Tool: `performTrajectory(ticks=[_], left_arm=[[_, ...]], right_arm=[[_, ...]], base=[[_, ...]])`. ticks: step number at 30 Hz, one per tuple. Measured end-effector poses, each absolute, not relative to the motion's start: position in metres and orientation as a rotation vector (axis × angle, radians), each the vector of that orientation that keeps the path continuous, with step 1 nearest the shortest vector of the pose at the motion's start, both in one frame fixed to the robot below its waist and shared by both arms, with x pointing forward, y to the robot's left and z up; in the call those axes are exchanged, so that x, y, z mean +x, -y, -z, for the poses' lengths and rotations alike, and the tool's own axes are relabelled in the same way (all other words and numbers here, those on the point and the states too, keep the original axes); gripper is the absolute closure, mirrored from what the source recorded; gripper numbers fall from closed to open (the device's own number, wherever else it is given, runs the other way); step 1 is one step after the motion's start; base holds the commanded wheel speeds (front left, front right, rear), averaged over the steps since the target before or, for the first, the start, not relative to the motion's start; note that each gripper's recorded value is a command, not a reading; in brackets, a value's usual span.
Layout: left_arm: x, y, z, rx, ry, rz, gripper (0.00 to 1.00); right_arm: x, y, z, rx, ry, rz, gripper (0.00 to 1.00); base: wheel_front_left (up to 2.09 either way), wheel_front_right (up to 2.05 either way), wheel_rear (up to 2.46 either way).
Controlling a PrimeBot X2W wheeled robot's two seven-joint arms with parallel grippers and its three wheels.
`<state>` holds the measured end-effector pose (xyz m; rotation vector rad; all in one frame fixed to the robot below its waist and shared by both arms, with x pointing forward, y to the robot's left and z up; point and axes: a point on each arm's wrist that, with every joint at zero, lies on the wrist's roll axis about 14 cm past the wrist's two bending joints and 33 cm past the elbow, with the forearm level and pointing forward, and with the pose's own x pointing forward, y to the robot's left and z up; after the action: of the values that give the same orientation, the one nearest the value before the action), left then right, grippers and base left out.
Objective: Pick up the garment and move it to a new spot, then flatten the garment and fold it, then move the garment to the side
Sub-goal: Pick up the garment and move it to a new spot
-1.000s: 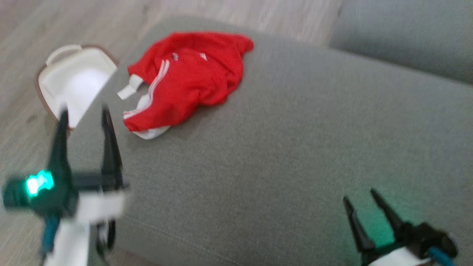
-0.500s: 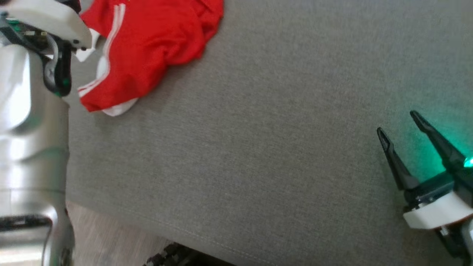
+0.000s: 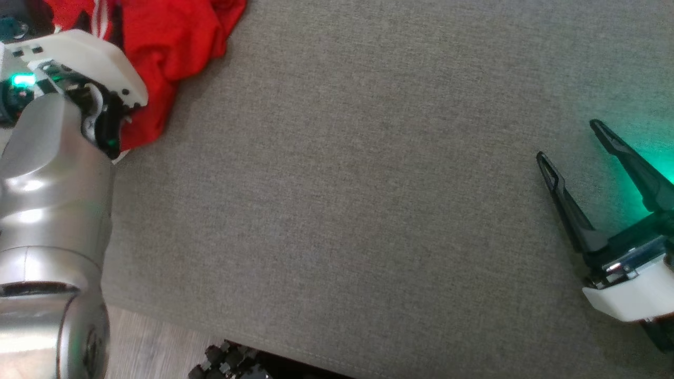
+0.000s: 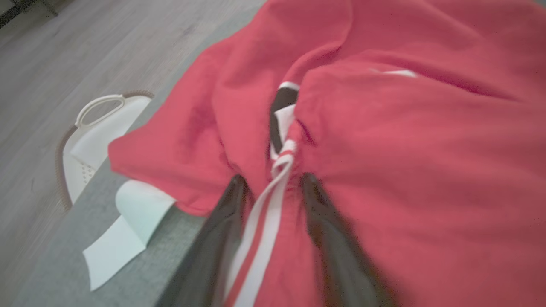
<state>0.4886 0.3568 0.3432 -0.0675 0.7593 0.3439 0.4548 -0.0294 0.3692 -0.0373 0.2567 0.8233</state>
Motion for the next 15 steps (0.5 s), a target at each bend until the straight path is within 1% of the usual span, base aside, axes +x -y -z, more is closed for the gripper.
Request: performTrajectory(ticks=[1, 4, 7, 11, 15], left_arm=[[0.494, -0.356, -0.345, -0.059, -0.738, -0.338, 1.00], [0.502, -0.352, -0.355, -0.022, -0.663, -0.313, 1.00], [0.510, -0.354, -0.379, 0.042, -0.578, -0.279, 1.00], [0.537, -0.356, -0.445, 0.167, -0.406, -0.220, 1.00], [0.563, -0.338, -0.527, 0.274, -0.216, -0.140, 1.00]], right_arm=[[0.455, 0.031, -0.369, -0.039, -0.256, -0.820, 0.00], [0.456, 0.033, -0.371, -0.051, -0.249, -0.811, 0.00], [0.454, 0.034, -0.376, -0.052, -0.240, -0.802, 0.00], [0.443, 0.026, -0.393, -0.020, -0.200, -0.794, 0.00], [0.434, 0.020, -0.420, 0.025, -0.124, -0.764, 0.00]], base=[[0.00, 0.00, 0.00], [0.00, 0.00, 0.00], [0.00, 0.00, 0.00], [0.00, 0.00, 0.00], [0.00, 0.00, 0.00]])
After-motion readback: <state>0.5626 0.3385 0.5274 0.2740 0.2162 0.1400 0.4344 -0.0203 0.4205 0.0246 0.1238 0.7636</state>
